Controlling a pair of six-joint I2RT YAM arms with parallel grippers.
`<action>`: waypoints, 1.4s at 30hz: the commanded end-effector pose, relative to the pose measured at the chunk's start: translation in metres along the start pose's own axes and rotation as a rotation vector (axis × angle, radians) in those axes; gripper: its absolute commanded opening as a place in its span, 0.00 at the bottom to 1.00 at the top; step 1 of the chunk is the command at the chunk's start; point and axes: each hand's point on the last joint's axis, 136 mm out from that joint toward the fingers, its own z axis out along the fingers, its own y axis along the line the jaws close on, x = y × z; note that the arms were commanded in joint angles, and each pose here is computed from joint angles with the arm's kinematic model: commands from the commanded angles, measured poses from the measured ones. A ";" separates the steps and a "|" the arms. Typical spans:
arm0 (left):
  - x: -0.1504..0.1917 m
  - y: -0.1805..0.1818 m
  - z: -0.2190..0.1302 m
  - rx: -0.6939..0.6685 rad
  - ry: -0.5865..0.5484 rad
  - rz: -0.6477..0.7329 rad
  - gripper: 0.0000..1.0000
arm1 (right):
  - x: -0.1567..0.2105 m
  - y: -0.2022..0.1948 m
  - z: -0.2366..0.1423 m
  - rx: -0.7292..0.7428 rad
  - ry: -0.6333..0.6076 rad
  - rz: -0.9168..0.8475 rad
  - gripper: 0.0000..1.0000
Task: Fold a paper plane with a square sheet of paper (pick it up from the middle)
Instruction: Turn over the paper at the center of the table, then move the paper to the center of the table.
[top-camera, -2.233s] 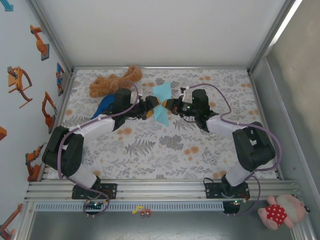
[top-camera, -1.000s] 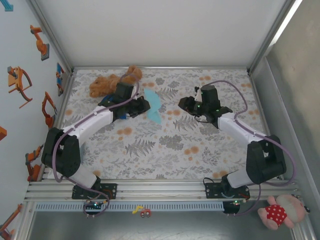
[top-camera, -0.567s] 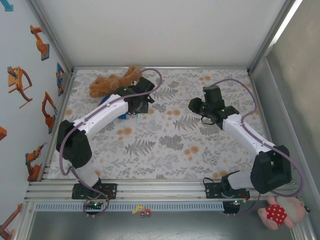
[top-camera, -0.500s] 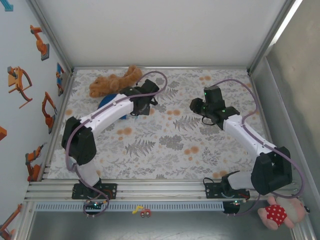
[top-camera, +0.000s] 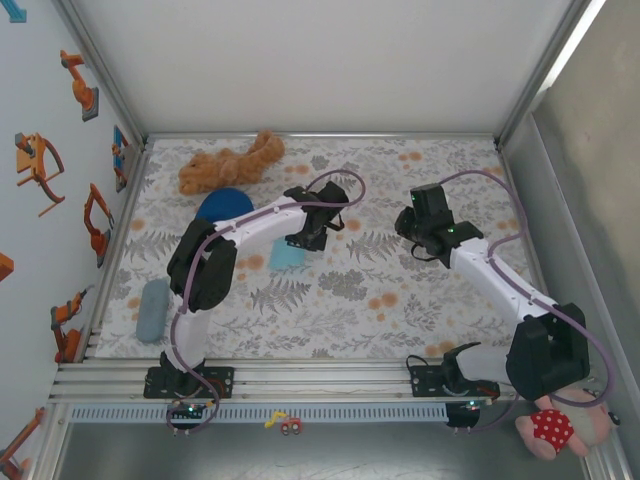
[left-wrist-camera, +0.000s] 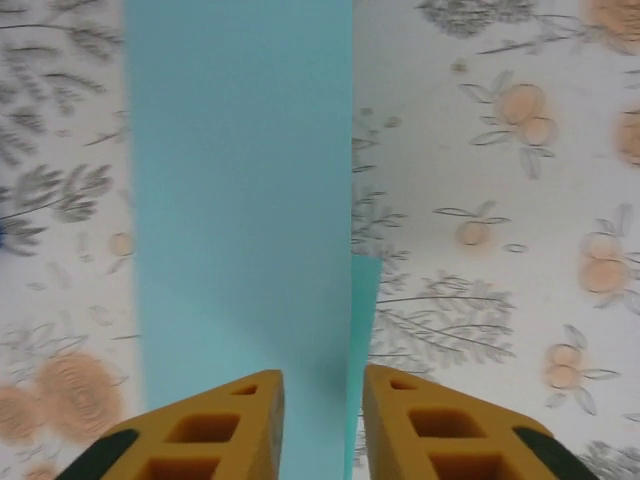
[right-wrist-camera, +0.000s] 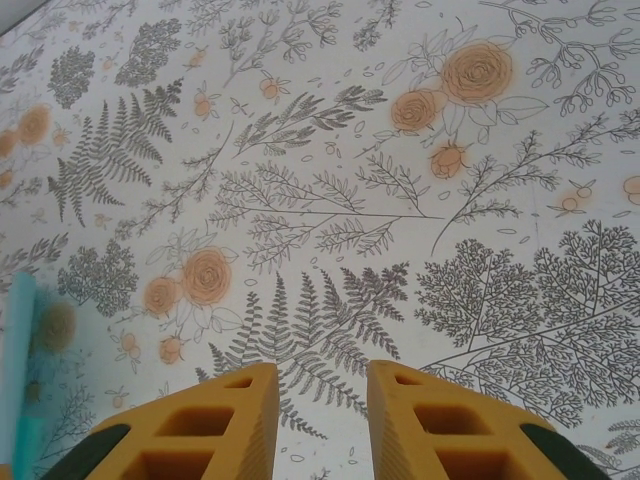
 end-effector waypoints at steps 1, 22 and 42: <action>-0.001 -0.032 -0.007 0.219 0.026 -0.045 0.34 | -0.001 -0.011 -0.002 0.041 -0.012 0.014 0.29; 0.016 0.130 -0.032 0.422 -0.129 -0.578 0.99 | 0.134 0.194 0.071 -0.354 0.389 -0.302 0.33; 0.034 0.132 -0.017 0.446 -0.088 -0.626 0.99 | 0.197 0.180 0.136 -0.231 0.555 -0.329 0.25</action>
